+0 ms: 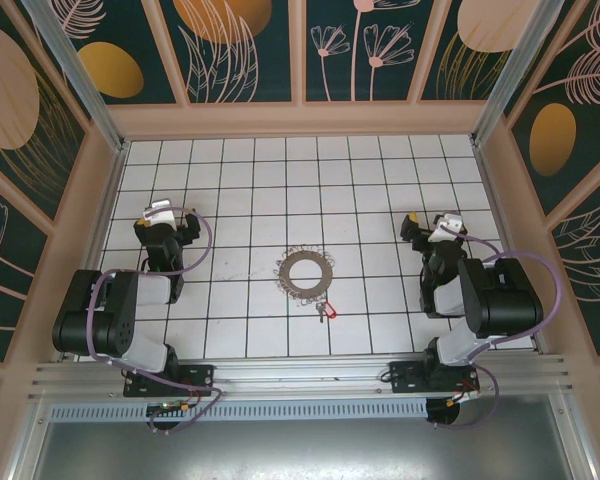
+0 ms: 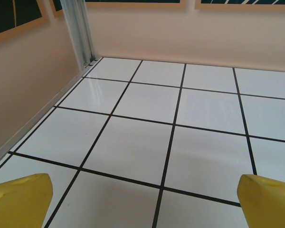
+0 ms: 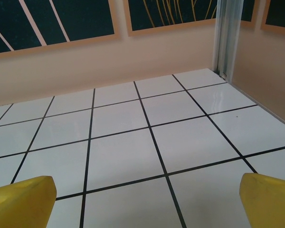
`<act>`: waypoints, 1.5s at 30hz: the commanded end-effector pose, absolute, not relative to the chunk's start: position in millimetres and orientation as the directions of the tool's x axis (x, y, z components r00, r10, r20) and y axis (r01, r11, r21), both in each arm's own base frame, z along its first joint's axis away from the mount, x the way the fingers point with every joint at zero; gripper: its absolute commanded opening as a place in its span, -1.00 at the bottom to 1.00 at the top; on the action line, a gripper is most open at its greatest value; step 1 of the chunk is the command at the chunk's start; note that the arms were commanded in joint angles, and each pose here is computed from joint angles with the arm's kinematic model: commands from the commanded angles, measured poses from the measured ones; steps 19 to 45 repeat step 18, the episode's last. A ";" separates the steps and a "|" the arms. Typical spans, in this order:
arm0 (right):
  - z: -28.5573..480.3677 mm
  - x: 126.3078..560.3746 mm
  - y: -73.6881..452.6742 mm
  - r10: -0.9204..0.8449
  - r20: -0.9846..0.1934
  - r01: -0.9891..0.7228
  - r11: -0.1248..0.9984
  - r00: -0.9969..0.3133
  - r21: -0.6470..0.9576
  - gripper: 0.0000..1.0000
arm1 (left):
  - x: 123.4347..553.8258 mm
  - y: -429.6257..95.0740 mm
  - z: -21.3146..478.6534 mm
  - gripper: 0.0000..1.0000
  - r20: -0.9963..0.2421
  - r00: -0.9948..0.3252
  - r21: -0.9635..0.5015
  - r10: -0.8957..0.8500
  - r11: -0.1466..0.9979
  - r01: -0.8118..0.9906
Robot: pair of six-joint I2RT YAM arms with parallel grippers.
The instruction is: Put the keys on the keyring
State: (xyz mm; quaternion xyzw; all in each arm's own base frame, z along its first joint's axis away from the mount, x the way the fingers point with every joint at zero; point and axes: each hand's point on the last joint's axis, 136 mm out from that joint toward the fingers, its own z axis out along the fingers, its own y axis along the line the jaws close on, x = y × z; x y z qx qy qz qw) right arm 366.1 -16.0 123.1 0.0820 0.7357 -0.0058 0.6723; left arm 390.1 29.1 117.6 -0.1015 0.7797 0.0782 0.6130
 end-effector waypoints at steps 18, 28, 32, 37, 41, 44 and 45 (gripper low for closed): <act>126.8 373.9 -5.8 0.098 -0.990 0.019 0.995 -0.100 0.097 0.98 | 396.6 29.3 133.3 0.98 -0.983 -0.174 -0.021 -0.065 0.969 -0.247; 126.8 373.9 -5.8 0.098 -0.990 0.019 0.995 -0.100 0.097 0.98 | 396.6 29.3 133.3 0.98 -0.983 -0.174 -0.021 -0.065 0.969 -0.247; 126.8 373.9 -5.8 0.098 -0.990 0.019 0.995 -0.100 0.097 0.98 | 396.6 29.3 133.3 0.98 -0.983 -0.174 -0.021 -0.065 0.969 -0.247; 126.8 373.9 -5.8 0.098 -0.990 0.019 0.995 -0.100 0.097 0.98 | 396.6 29.3 133.3 0.98 -0.983 -0.174 -0.021 -0.065 0.969 -0.247; 126.8 373.9 -5.8 0.098 -0.990 0.019 0.995 -0.100 0.097 0.98 | 396.6 29.3 133.3 0.98 -0.983 -0.174 -0.021 -0.065 0.969 -0.247; 126.8 373.9 -5.8 0.098 -0.990 0.019 0.995 -0.100 0.097 0.98 | 396.6 29.3 133.3 0.98 -0.983 -0.174 -0.021 -0.065 0.969 -0.247; 126.8 373.9 -5.8 0.098 -0.990 0.019 0.995 -0.100 0.097 0.98 | 396.6 29.3 133.3 0.98 -0.983 -0.174 -0.021 -0.065 0.969 -0.247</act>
